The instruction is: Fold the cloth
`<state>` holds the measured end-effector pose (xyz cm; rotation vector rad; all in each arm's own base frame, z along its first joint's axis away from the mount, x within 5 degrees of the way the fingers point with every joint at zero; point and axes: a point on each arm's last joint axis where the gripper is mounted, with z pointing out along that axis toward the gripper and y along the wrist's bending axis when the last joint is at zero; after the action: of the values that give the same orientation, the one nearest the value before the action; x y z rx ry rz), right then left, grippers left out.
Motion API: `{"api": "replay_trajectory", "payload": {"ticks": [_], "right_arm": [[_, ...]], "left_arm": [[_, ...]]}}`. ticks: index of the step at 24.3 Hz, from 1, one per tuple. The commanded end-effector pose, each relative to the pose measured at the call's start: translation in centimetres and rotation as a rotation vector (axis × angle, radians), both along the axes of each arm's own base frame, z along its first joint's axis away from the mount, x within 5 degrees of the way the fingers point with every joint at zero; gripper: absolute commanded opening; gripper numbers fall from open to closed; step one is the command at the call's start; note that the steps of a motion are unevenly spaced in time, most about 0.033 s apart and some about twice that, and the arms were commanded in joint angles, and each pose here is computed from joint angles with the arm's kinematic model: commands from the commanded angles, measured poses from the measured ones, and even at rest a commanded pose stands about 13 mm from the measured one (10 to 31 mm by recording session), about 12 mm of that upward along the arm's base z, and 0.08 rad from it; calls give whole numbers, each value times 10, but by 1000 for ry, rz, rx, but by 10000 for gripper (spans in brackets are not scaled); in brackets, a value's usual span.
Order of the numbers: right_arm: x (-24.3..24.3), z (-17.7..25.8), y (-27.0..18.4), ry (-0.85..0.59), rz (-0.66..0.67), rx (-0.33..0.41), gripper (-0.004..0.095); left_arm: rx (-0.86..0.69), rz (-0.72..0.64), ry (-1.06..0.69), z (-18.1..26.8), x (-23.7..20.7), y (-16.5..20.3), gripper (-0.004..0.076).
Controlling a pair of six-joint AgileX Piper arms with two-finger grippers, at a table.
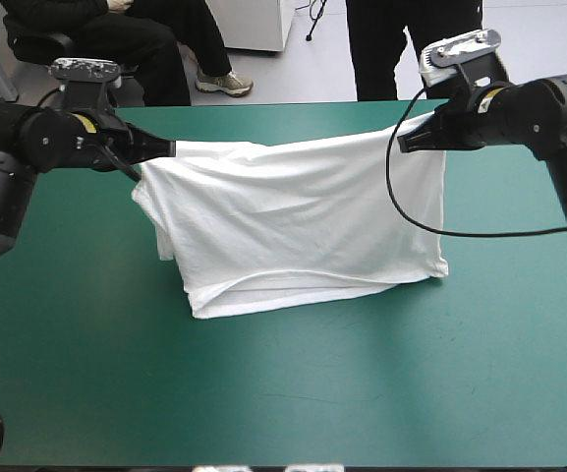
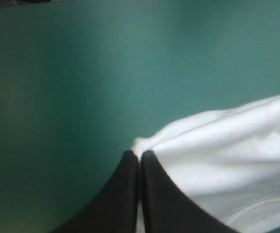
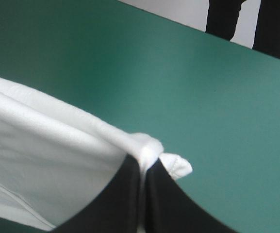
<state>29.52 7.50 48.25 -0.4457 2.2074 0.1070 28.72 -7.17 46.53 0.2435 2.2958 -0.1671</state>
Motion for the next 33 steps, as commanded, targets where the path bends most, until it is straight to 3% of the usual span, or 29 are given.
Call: {"api": "replay_trajectory", "payload": {"ticks": [1,12,19,26,33], "right_arm": [[-39,43,-10,-178,-4,52,-17],[-111,82,-21,-332,36,148,-17],[-124,88,-23,-358,37,167,-17],[-49,64,-9,-332,6,142,-17],[26,58,-3,-451,-46,132,-17]], "left_arm": [[-53,-23,-165,43,-37,6,-17],[-125,-71,-318,84,-112,19,-17],[-133,-74,-356,93,-127,23,-17],[-120,-51,-326,69,-46,5,-17],[-151,-42,-457,84,24,-11,-17]]}}
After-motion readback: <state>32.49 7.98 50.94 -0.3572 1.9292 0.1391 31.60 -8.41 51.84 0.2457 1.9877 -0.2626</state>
